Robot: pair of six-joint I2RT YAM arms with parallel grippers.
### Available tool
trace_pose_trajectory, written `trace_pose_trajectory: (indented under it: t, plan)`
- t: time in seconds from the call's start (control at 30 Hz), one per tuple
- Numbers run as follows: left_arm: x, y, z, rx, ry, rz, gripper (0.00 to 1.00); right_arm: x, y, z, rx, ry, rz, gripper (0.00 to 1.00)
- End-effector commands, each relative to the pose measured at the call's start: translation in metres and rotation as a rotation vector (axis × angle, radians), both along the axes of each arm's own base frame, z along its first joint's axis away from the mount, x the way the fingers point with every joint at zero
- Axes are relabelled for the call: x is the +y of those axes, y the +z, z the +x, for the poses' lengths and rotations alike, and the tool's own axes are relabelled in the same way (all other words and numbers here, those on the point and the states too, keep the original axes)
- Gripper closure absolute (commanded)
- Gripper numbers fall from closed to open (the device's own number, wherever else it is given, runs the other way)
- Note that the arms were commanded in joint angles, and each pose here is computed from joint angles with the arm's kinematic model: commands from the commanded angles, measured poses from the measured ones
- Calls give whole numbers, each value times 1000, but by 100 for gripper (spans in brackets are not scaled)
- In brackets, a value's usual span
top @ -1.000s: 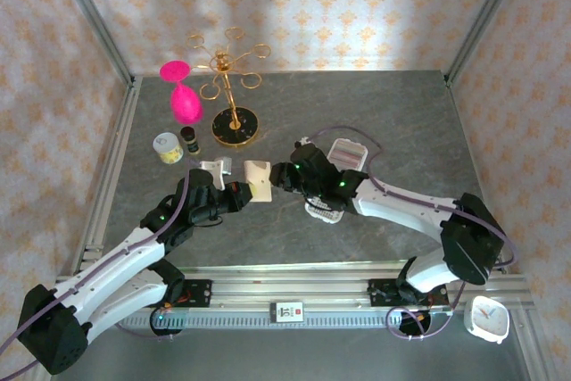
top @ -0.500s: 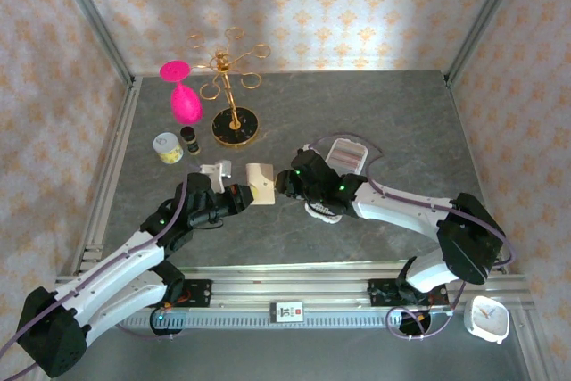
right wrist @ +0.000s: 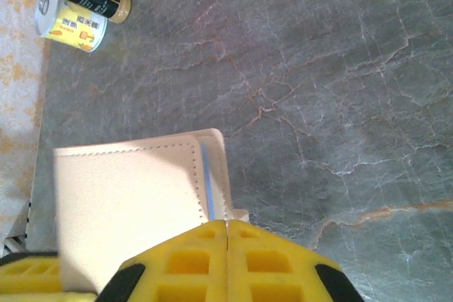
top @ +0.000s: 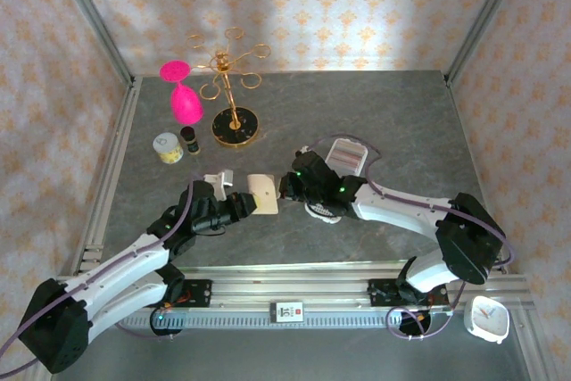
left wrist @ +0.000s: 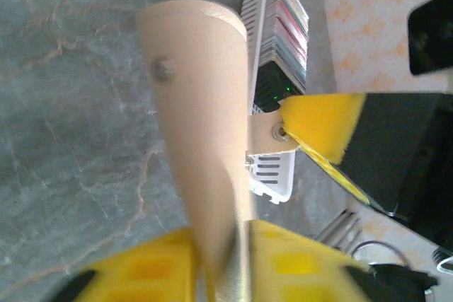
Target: Put the credit cards into the card holder
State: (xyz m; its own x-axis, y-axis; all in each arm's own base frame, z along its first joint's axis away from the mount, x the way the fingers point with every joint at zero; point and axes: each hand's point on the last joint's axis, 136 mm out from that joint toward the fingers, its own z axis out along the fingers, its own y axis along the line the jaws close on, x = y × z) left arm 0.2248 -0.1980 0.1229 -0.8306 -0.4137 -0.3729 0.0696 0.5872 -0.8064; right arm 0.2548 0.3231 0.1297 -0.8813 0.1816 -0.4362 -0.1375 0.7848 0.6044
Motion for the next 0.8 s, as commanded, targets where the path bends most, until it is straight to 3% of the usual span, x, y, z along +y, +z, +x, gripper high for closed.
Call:
trace_pose_trajectory:
  t: [0.0,0.37,0.77]
  plan:
    - [-1,-6,1,7,11,-14,62,3,-1,-6,8,25,26,100]
    - [36,-59,1,111,125,244,22,5,-11,-9,36,33,23,100]
    - [35,-36,17,65,144,269,14,9,-11,-8,38,47,25,100]
